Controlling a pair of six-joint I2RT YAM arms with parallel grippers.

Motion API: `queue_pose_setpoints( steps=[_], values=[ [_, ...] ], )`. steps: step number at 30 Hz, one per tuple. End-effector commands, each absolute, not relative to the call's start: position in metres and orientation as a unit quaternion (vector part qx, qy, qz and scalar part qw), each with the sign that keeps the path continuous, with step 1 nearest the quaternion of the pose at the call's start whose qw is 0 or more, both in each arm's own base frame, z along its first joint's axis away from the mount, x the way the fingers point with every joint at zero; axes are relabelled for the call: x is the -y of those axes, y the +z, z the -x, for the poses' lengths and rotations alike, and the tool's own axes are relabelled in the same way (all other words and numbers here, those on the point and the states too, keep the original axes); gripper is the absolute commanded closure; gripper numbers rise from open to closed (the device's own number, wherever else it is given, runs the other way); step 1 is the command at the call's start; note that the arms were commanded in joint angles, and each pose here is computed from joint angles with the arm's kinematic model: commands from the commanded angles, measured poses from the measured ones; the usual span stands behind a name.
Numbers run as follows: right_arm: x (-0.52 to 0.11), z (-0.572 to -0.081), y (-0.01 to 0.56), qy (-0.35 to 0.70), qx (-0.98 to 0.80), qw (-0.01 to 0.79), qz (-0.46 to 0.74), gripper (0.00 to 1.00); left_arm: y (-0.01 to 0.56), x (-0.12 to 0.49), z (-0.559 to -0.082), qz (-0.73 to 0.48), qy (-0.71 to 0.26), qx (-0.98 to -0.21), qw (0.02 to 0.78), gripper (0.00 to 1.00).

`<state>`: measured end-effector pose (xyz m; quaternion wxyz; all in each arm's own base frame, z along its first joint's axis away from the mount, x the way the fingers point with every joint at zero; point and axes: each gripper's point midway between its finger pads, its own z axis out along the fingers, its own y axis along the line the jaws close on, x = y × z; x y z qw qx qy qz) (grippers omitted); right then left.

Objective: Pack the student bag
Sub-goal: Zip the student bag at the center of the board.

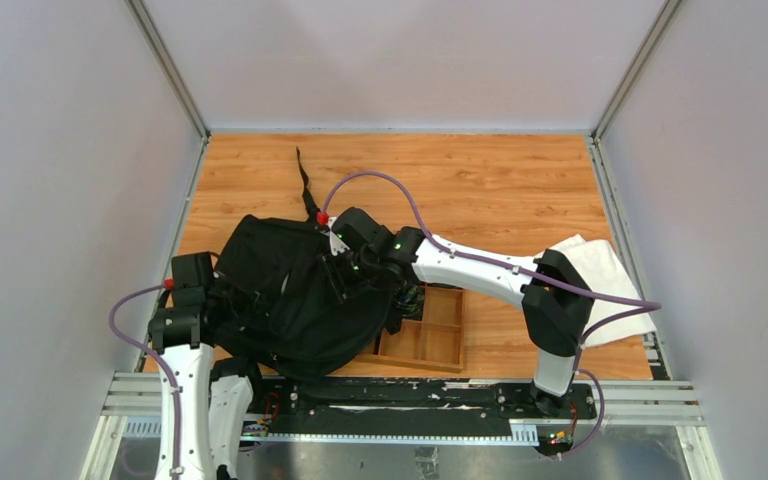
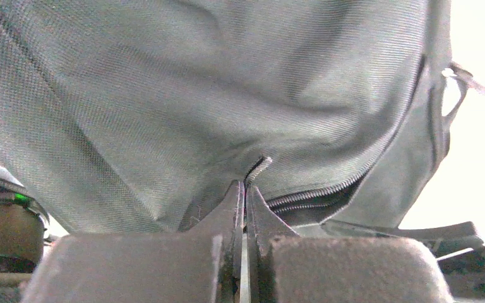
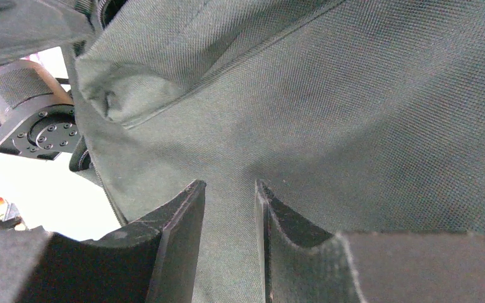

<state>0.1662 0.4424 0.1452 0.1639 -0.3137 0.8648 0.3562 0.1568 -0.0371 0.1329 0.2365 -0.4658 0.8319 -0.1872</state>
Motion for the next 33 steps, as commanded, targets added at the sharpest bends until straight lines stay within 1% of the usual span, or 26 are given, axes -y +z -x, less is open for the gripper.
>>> queue_pose_setpoints(
  steps=[1,7,11,14,17,19,22,24,28,30,33],
  values=[
    [-0.449,-0.158,0.160,0.370,-0.857,0.166,0.319,0.61,0.163,0.039,-0.171,0.442,-0.211,-0.826,0.280,1.00],
    [-0.450,-0.164,0.184,0.376,-0.847,0.193,0.321,0.60,0.184,0.039,-0.182,0.422,-0.223,-0.823,0.308,1.00],
    [-0.454,-0.172,0.203,0.382,-0.840,0.217,0.319,0.59,0.185,0.048,-0.186,0.406,-0.246,-0.827,0.301,1.00],
    [-0.460,-0.172,0.205,0.390,-0.838,0.213,0.316,0.59,0.190,0.051,-0.189,0.395,-0.251,-0.828,0.309,1.00],
    [-0.472,-0.157,0.200,0.411,-0.832,0.193,0.318,0.59,0.200,0.052,-0.190,0.383,-0.252,-0.829,0.321,1.00],
    [-0.479,-0.142,0.202,0.417,-0.822,0.199,0.332,0.59,0.201,0.053,-0.190,0.382,-0.252,-0.829,0.321,1.00],
    [-0.489,-0.123,0.211,0.435,-0.789,0.242,0.358,0.52,0.198,0.054,-0.190,0.384,-0.253,-0.830,0.315,1.00],
    [-0.491,-0.115,0.211,0.436,-0.770,0.275,0.377,0.44,0.195,0.053,-0.190,0.385,-0.250,-0.831,0.315,1.00],
    [-0.489,-0.114,0.212,0.420,-0.753,0.318,0.394,0.35,0.188,0.053,-0.189,0.389,-0.247,-0.832,0.308,1.00],
    [-0.491,-0.115,0.216,0.411,-0.745,0.332,0.407,0.33,0.186,0.052,-0.189,0.389,-0.245,-0.833,0.307,1.00],
    [-0.496,-0.119,0.216,0.397,-0.738,0.349,0.419,0.33,0.189,0.053,-0.190,0.383,-0.247,-0.835,0.307,1.00]
  ],
)
